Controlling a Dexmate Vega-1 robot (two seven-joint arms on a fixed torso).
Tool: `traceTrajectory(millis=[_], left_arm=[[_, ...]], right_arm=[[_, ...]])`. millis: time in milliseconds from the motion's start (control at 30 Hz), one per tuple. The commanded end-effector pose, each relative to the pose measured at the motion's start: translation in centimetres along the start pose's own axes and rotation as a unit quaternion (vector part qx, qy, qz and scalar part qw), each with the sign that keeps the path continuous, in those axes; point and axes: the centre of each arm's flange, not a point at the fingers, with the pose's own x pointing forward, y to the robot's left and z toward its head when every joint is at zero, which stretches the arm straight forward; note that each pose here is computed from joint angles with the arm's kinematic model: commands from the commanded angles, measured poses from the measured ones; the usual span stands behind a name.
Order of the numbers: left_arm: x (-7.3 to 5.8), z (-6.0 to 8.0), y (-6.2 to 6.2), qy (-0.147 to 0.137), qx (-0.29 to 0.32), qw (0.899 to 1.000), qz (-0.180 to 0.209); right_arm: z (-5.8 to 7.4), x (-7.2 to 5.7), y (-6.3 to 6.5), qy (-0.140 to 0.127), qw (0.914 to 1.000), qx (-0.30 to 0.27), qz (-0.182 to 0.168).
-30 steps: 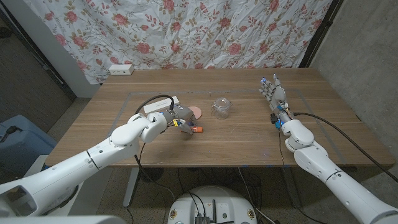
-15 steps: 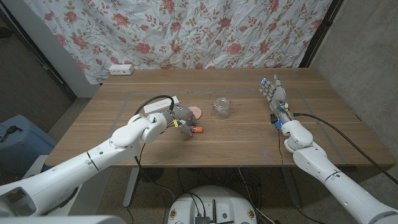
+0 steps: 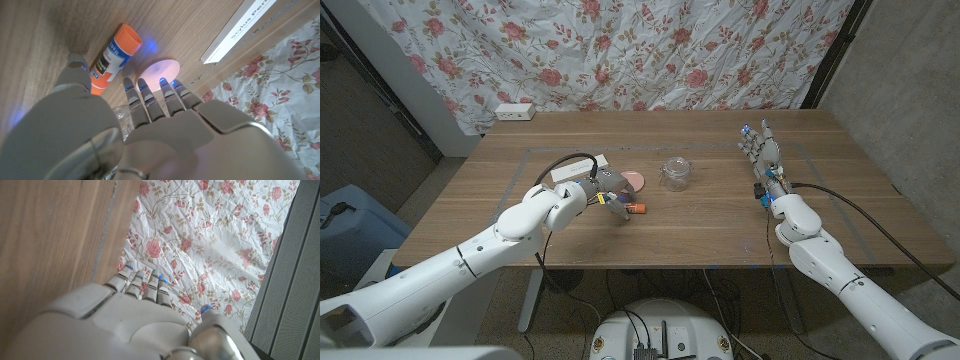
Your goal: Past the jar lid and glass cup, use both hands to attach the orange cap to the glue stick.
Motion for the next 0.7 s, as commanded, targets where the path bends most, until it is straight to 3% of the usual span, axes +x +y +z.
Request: traceTrajectory(millis=[33,267,700], left_arm=[[-0.8,-0.3,0.2,0.014,-0.021,1.0,-0.002],[-1.1,-1.5,0.5,0.024,-0.071,0.997,0.001],[-1.3,-3.6,0.8,0.029,-0.148,0.987,0.047]], right_arm=[[0.0,-0.2,-0.1,-0.004,1.0,0.0,0.004],[-0.1,-0.2,-0.3,-0.002,0.9999,0.013,0.007],[0.3,0.2,-0.2,-0.002,0.999,0.044,0.0]])
